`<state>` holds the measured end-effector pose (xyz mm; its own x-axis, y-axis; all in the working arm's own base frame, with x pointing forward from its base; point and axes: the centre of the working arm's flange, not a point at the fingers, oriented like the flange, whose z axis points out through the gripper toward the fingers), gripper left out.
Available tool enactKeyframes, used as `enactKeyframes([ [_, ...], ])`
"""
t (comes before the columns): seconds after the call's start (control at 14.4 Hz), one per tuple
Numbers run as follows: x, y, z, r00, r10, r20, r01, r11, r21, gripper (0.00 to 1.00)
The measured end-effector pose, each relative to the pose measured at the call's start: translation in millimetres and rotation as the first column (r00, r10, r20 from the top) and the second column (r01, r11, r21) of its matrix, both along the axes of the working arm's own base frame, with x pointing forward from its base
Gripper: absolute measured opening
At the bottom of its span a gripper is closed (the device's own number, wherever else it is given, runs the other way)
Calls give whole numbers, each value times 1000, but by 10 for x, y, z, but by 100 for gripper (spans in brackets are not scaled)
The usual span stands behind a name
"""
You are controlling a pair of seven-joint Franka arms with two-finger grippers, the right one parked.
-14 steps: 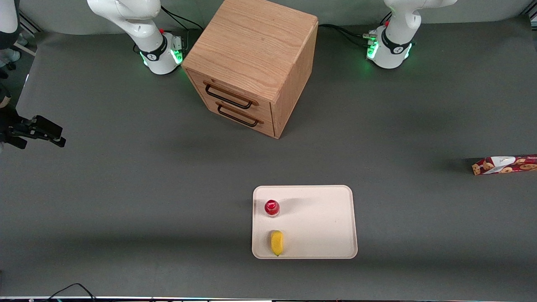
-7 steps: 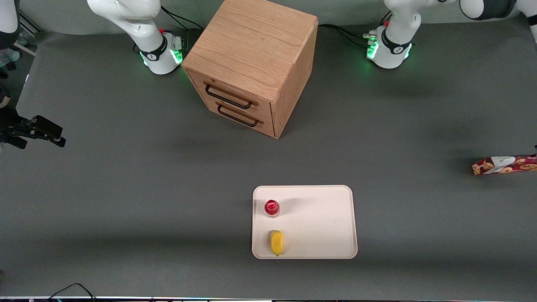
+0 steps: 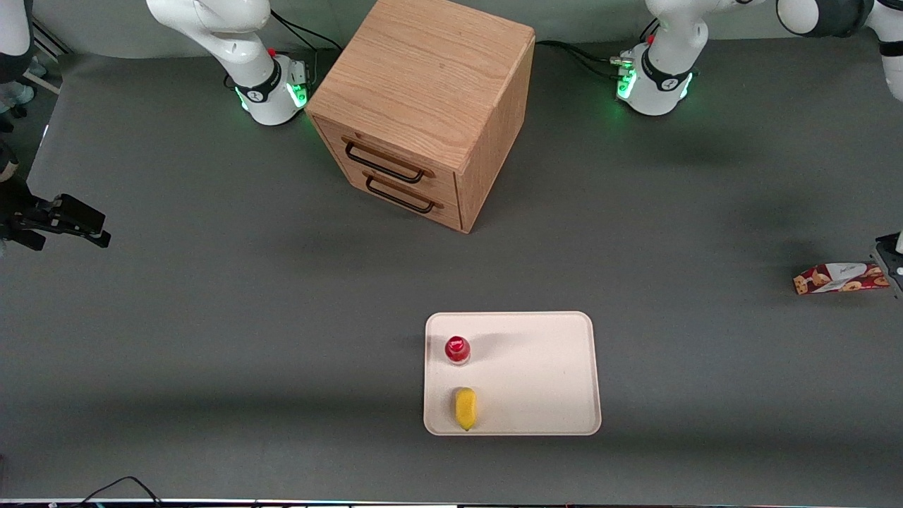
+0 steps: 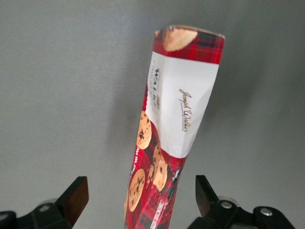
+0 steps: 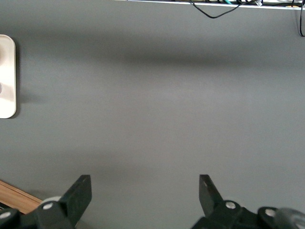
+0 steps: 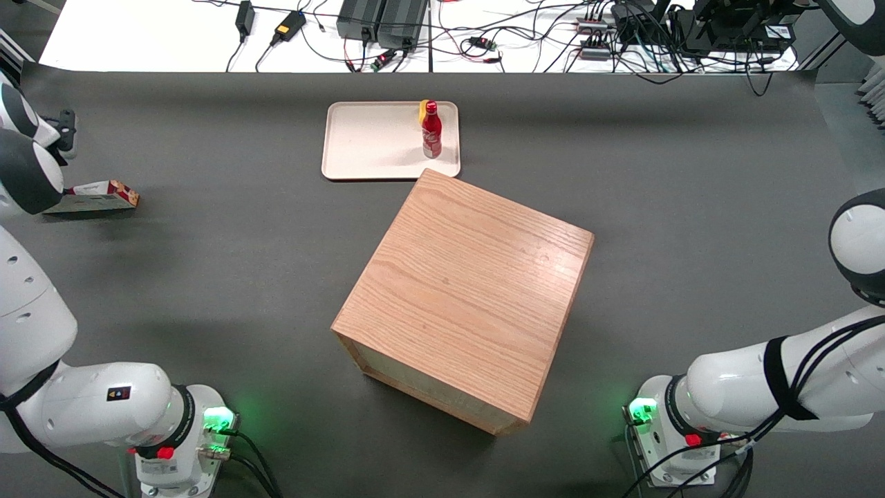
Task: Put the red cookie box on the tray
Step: 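Close the left gripper on the end of the red cookie box, then lift the cookie box upright and carry it toward the white tray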
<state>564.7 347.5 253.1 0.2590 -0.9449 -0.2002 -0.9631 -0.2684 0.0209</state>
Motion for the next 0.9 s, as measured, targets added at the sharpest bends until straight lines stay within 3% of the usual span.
enactKeyframes([
  [0.35, -153, -7, -206, 1000, -5, 13, 5, 1000, 9, 100],
  [0.9, -180, -22, -252, 999, 18, 36, -17, 1000, -6, 15],
])
